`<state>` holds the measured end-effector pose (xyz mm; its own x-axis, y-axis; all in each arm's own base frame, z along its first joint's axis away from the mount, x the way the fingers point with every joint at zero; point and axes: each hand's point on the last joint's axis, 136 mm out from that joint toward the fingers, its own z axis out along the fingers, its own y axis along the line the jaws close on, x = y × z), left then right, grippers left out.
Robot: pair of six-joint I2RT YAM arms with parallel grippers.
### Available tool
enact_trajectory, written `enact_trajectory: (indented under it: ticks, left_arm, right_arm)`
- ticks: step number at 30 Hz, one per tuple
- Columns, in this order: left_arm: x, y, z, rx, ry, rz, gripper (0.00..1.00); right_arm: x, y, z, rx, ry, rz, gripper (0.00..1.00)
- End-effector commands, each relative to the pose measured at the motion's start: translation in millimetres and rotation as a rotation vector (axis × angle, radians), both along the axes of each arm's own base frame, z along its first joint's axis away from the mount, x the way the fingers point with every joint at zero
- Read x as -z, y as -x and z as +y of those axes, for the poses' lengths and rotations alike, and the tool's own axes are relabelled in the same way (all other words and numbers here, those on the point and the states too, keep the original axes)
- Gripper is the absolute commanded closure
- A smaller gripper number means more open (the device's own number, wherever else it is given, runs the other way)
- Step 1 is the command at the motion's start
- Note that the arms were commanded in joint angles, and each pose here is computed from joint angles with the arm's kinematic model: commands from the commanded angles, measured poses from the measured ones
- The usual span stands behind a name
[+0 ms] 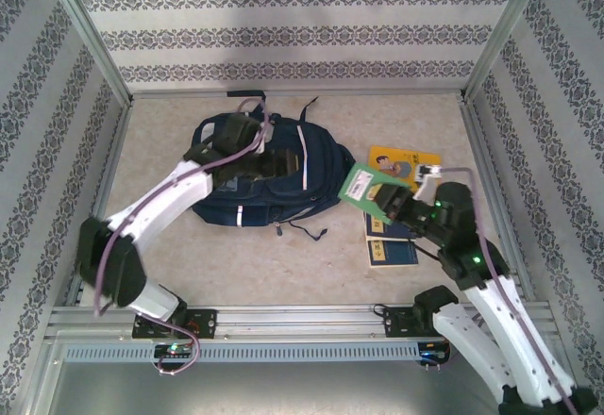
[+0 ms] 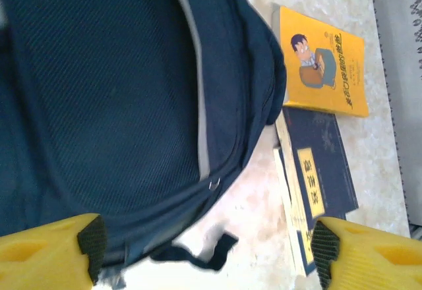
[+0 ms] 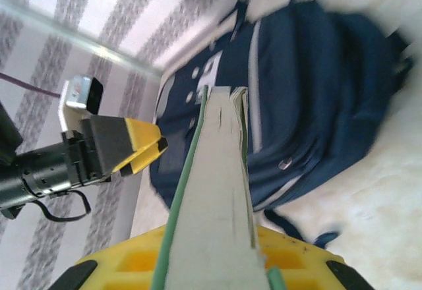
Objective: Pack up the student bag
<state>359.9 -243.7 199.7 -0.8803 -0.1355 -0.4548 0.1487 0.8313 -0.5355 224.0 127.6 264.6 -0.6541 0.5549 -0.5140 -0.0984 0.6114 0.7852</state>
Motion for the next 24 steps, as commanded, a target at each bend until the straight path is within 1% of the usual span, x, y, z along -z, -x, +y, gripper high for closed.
enact_trajectory:
  ticks: [1, 4, 6, 8, 9, 12, 17, 24]
  left_arm:
    - [15, -24, -18, 0.046, -0.047, 0.038, 0.26]
    - [29, -51, -32, 0.057, -0.076, 0.062, 0.35]
    - [40, -67, -37, 0.081, -0.115, 0.061, 0.37]
    - [49, -81, -36, 0.08, -0.179, 0.065, 0.38]
    - [53, -88, -36, 0.083, -0.184, 0.068, 0.39]
    - [66, -99, -40, 0.077, -0.163, 0.097, 0.39]
    - [72, -106, -52, 0.082, -0.102, 0.103, 0.42]
    - [76, -110, -71, 0.097, 0.001, 0.126, 0.55]
  right_arm:
    - [21, 8, -31, 0.096, 0.107, 0.074, 1.0]
    - [19, 8, -31, 0.092, 0.074, 0.071, 1.0]
    - [17, 7, -32, 0.089, 0.08, 0.066, 1.0]
    - [17, 7, -35, 0.096, 0.093, 0.063, 1.0]
    - [16, 7, -36, 0.096, 0.097, 0.057, 1.0]
    - [17, 7, -37, 0.093, 0.101, 0.057, 1.0]
    - [25, 4, -36, 0.089, 0.084, 0.071, 1.0]
    - [39, -1, -35, 0.083, 0.053, 0.105, 1.0]
